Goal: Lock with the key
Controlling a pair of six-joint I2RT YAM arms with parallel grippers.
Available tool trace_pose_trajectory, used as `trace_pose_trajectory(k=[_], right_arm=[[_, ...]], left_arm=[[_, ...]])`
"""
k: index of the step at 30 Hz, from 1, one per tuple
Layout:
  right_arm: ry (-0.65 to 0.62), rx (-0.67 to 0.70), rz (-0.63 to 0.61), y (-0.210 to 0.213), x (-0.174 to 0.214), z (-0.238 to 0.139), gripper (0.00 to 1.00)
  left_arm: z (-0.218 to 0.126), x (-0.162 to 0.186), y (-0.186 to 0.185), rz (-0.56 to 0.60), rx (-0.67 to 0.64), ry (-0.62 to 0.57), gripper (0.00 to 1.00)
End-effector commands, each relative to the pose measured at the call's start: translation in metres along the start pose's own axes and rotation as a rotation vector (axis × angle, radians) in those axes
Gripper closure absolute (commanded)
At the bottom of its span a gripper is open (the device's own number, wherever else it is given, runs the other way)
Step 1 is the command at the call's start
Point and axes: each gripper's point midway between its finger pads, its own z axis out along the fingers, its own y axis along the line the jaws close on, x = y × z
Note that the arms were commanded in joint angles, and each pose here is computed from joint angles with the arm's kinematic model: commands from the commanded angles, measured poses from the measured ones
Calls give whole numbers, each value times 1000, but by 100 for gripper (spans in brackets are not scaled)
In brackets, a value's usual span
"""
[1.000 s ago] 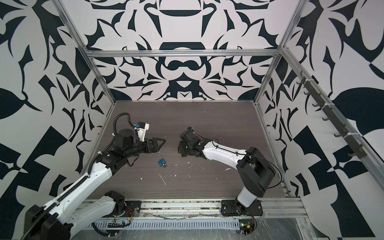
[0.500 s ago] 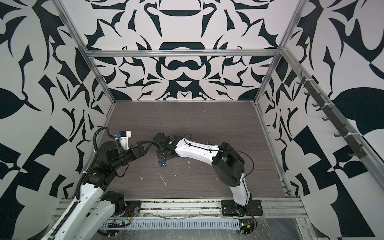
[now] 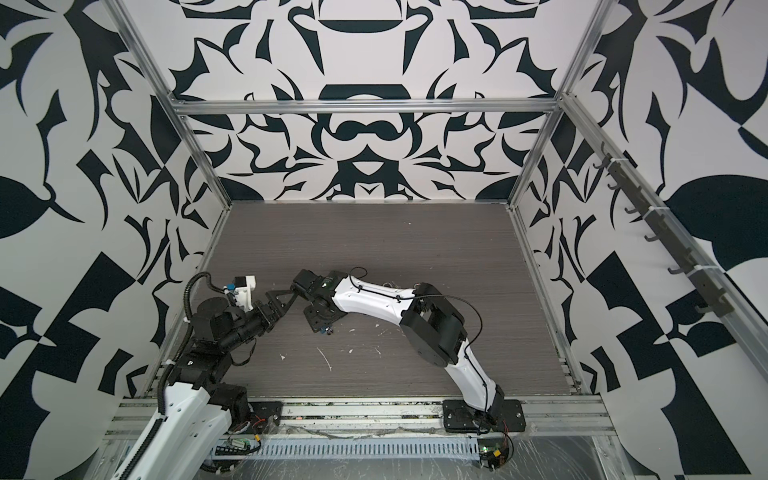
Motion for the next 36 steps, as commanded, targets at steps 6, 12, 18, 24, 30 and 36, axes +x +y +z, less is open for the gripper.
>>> trace_pose_trajectory(k=[6, 12, 18, 24, 30, 36], right_arm=[[40, 8, -16, 5, 1, 8, 39], [67, 30, -17, 3, 6, 19, 40], [91, 53, -27, -1, 13, 26, 44], [100, 56, -36, 1, 17, 30, 45], [113, 76, -44, -2, 23, 34, 47], [110, 63, -37, -2, 28, 33, 52]], left_arm=[[-4, 0, -3, -31, 42, -19, 1], [-5, 2, 1, -39, 30, -19, 0], [-7, 4, 4, -52, 30, -20, 0], [-6, 5, 6, -57, 30, -14, 1], [-4, 5, 9, -59, 27, -14, 0], [-1, 5, 10, -49, 21, -4, 0]])
